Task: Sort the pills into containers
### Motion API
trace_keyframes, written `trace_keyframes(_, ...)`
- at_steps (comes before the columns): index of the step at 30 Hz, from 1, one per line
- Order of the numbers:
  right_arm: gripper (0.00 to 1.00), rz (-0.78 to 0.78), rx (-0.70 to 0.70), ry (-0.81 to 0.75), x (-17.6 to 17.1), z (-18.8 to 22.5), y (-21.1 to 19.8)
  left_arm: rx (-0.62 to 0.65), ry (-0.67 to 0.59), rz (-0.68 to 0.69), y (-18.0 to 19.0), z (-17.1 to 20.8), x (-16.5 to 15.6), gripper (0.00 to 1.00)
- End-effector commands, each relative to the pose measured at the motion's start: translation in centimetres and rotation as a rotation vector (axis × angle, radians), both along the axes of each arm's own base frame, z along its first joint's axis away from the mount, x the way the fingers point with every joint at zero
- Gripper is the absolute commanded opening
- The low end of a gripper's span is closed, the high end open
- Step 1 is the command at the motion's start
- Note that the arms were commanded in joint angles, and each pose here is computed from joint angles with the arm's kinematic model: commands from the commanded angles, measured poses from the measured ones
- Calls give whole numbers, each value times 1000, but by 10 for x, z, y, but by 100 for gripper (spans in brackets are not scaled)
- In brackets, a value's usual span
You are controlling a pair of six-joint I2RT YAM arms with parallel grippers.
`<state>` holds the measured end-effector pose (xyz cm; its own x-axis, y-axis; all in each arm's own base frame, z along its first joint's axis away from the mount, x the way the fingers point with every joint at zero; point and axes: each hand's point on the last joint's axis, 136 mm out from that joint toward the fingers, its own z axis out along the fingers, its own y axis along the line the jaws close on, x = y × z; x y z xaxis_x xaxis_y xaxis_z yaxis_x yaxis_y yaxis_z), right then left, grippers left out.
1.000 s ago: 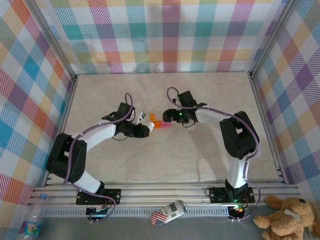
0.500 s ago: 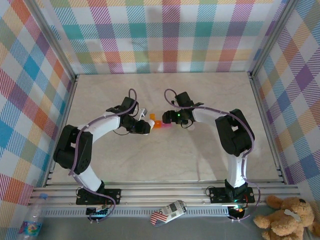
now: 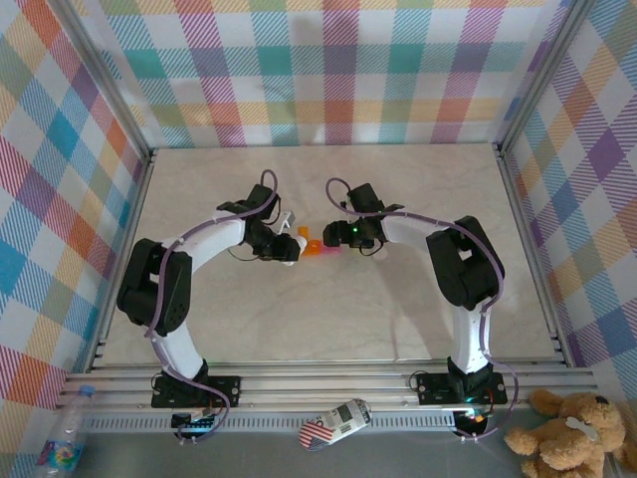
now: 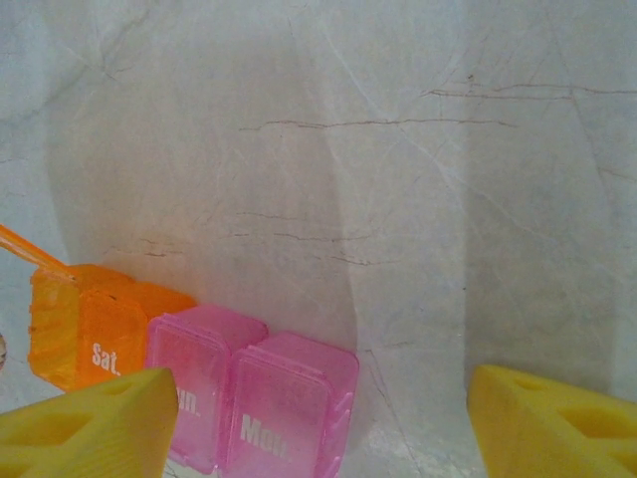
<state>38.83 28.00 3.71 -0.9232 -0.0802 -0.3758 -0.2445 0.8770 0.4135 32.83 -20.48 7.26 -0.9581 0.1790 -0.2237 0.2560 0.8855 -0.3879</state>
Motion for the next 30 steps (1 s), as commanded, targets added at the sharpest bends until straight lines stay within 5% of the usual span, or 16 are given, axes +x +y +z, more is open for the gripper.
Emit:
trace_keyframes(1, 76, 19, -15, 4, 0, -6, 4, 44, 28, -13, 2, 0, -4, 0)
trace_keyframes(30, 76, 21, -23, 25, -2, -15, 5, 159, 87, -50, -2, -3, 5, 0)
